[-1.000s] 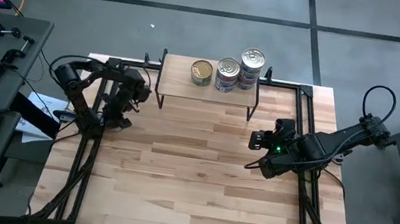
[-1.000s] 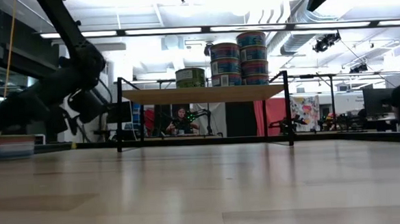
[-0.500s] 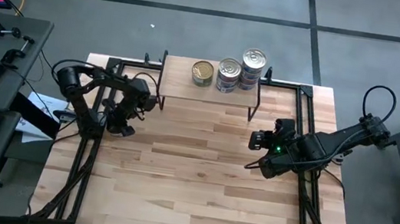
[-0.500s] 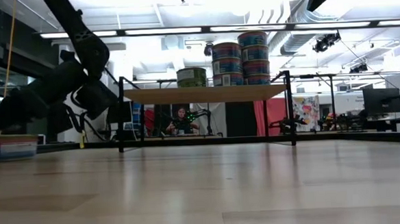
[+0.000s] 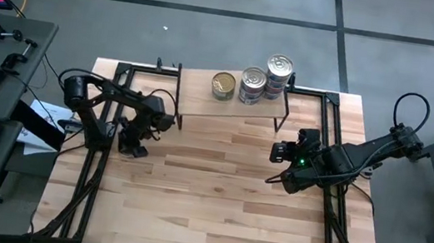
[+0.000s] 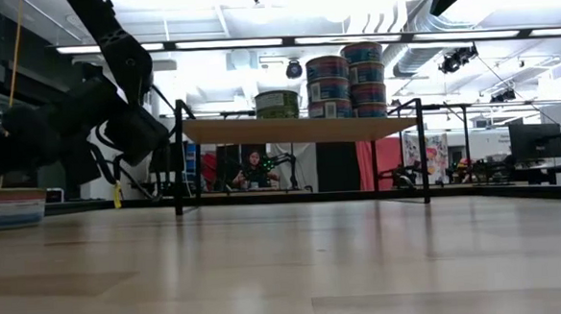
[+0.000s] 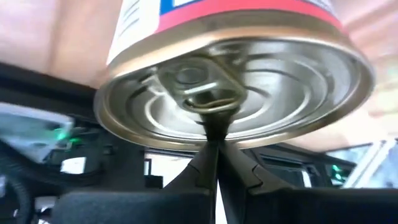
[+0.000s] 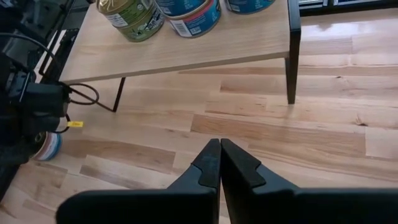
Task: Stack canned seafood by type on shelf
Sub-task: Stack the blue tuna can on top of the other stacked blue tuna cans on the shelf
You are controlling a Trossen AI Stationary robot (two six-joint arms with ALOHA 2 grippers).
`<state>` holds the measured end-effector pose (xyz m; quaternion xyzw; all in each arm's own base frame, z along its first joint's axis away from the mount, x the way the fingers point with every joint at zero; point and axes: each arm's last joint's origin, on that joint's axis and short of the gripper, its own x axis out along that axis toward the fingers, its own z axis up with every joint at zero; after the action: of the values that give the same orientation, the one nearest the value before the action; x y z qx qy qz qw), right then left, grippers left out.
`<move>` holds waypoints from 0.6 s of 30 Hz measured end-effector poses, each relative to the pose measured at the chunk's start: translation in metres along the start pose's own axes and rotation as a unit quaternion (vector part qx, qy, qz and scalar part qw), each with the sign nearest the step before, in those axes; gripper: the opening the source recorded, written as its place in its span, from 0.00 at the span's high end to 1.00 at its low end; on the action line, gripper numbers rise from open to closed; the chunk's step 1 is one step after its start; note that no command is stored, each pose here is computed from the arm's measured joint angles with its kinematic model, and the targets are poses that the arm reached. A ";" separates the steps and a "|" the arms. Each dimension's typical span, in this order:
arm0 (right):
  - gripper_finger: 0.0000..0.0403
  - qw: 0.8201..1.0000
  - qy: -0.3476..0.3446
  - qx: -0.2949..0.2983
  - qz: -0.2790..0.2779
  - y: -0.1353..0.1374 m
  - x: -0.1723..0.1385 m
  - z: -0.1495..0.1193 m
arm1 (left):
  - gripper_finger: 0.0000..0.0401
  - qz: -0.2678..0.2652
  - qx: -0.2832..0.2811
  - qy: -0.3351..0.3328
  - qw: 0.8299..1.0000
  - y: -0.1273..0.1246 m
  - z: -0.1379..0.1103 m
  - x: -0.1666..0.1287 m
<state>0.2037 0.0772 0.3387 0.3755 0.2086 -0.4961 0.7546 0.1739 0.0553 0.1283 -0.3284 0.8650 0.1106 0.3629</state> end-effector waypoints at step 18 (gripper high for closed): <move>1.00 1.000 -0.004 -0.014 0.001 0.000 0.000 0.000 | 1.00 -0.061 0.073 0.066 0.993 -0.034 -0.017 0.019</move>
<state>0.2037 0.0770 0.3389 0.3636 0.2122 -0.4939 0.7608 0.1767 0.0129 0.1293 -0.3601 0.8711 0.0024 0.3339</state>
